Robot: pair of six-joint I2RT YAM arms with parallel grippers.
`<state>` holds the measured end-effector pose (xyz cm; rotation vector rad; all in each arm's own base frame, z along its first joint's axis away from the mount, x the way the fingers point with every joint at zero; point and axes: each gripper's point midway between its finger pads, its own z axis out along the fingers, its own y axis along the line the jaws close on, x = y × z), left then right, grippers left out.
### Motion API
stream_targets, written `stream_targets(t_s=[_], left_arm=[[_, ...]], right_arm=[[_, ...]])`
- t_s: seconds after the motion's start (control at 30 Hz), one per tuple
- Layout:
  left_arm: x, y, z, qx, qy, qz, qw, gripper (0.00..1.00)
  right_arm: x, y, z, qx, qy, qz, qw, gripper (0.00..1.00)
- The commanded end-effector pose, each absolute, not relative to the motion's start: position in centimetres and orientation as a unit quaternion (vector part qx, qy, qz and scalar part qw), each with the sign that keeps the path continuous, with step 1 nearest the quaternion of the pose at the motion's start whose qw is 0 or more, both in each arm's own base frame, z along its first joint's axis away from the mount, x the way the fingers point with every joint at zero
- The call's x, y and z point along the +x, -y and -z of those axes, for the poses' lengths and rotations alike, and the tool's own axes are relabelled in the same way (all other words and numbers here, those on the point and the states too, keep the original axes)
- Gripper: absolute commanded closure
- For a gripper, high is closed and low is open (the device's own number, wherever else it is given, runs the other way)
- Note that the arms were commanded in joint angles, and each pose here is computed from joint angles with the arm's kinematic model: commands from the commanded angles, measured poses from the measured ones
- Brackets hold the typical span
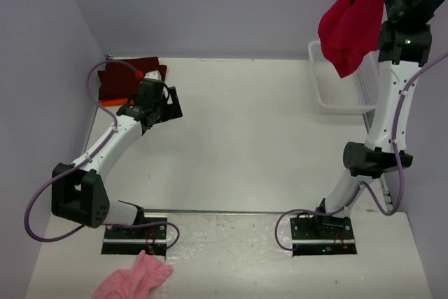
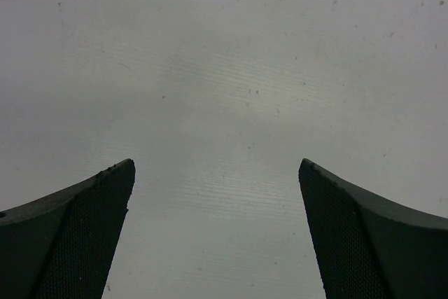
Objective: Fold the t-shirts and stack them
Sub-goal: Move the tshirt to the center of the board
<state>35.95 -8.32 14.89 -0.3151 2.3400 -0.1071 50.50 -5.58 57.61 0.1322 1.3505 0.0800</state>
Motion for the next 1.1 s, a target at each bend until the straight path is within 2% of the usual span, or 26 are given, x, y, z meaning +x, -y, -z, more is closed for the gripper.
stream_targets(t_s=[0.0, 0.13, 0.27, 0.4, 0.53, 0.7, 0.77, 0.8, 0.87, 0.9, 1.07], left_arm=[[35.8, 8.8, -15.2, -0.129, -0.911, 0.053, 0.388, 0.01], [35.4, 7.2, -15.7, -0.157, -0.901, 0.018, 0.405, 0.00], [35.5, 5.3, -17.8, -0.195, -0.885, -0.020, 0.423, 0.00], [35.9, 3.6, -22.3, -0.215, -0.861, -0.057, 0.458, 0.00], [35.9, 2.6, -28.1, -0.226, -0.831, -0.058, 0.505, 0.00], [33.6, 1.1, -32.6, -0.225, -0.809, -0.067, 0.539, 0.00], [32.9, 0.6, -33.8, -0.227, -0.799, -0.072, 0.552, 0.00], [32.4, 0.2, -34.5, -0.223, -0.796, -0.077, 0.558, 0.00], [32.0, -0.2, -35.3, -0.223, -0.791, -0.084, 0.564, 0.00], [31.7, -0.3, -35.4, -0.219, -0.792, -0.087, 0.564, 0.00], [31.6, -0.1, -34.9, -0.206, -0.799, -0.087, 0.559, 0.00]], right_arm=[[40.4, 0.7, -70.3, -0.028, -0.474, -0.037, 0.880, 1.00], [35.1, -3.7, -73.7, -0.092, -0.419, -0.056, 0.901, 1.00], [31.5, -8.8, -74.5, -0.149, -0.396, -0.103, 0.900, 1.00], [29.9, -11.7, -73.0, -0.169, -0.421, -0.152, 0.878, 1.00], [29.5, -14.2, -69.0, -0.174, -0.485, -0.173, 0.839, 1.00], [24.0, -16.5, -65.2, -0.186, -0.525, -0.244, 0.794, 1.00], [23.7, -18.0, -61.6, -0.191, -0.567, -0.283, 0.749, 1.00], [24.5, -19.1, -58.0, -0.198, -0.602, -0.290, 0.717, 1.00], [23.9, -18.7, -55.5, -0.176, -0.624, -0.307, 0.697, 1.00], [25.4, -19.4, -50.8, -0.173, -0.665, -0.296, 0.664, 1.00], [30.8, -20.1, -40.0, -0.135, -0.760, -0.228, 0.593, 1.00]])
